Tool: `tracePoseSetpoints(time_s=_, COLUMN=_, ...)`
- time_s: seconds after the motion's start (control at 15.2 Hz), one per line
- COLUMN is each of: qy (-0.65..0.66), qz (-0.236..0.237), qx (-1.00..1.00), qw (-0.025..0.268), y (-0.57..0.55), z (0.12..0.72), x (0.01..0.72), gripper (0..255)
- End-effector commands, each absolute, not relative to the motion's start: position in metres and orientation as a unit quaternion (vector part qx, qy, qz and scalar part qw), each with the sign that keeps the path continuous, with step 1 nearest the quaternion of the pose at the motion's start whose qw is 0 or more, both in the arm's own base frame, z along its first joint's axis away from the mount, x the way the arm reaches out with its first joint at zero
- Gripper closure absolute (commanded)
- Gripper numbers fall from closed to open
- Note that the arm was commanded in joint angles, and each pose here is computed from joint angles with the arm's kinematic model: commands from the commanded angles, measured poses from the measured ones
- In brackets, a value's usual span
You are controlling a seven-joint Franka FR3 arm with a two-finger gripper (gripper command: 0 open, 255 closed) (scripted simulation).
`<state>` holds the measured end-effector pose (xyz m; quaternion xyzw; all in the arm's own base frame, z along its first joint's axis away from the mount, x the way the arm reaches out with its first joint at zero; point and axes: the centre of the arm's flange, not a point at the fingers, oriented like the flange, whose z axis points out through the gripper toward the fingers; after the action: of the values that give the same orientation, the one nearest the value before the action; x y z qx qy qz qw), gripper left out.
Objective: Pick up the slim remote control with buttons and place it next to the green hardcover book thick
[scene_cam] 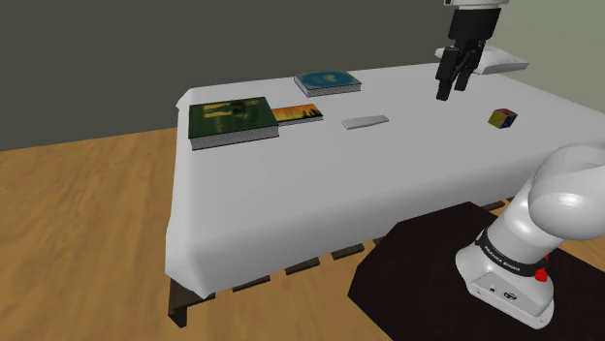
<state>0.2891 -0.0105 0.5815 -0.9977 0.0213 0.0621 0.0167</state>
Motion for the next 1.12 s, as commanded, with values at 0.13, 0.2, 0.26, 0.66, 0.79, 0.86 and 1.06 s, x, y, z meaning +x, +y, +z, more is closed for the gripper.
tracePoseSetpoints(time_s=0.13, qy=-0.009, qz=0.059, qx=-0.998, qw=0.016, y=-0.031, z=0.568, x=0.296, gripper=0)
tracePoseSetpoints(time_s=0.2, qy=-0.024, qz=0.058, qx=-0.998, qw=0.016, y=-0.041, z=0.561, x=0.299, gripper=0)
tracePoseSetpoints(time_s=0.26, qy=-0.039, qz=0.056, qx=-0.998, qw=0.016, y=-0.051, z=0.554, x=0.303, gripper=0)
tracePoseSetpoints(time_s=0.66, qy=-0.130, qz=0.047, qx=-0.990, qw=0.014, y=-0.107, z=0.512, x=0.334, gripper=0)
tracePoseSetpoints(time_s=0.79, qy=-0.160, qz=0.044, qx=-0.986, qw=0.014, y=-0.125, z=0.499, x=0.347, gripper=0)
tracePoseSetpoints(time_s=0.86, qy=-0.175, qz=0.042, qx=-0.984, qw=0.013, y=-0.133, z=0.492, x=0.354, gripper=0)
tracePoseSetpoints(time_s=1.06, qy=-0.220, qz=0.037, qx=-0.975, qw=0.013, y=-0.157, z=0.471, x=0.376, gripper=0)
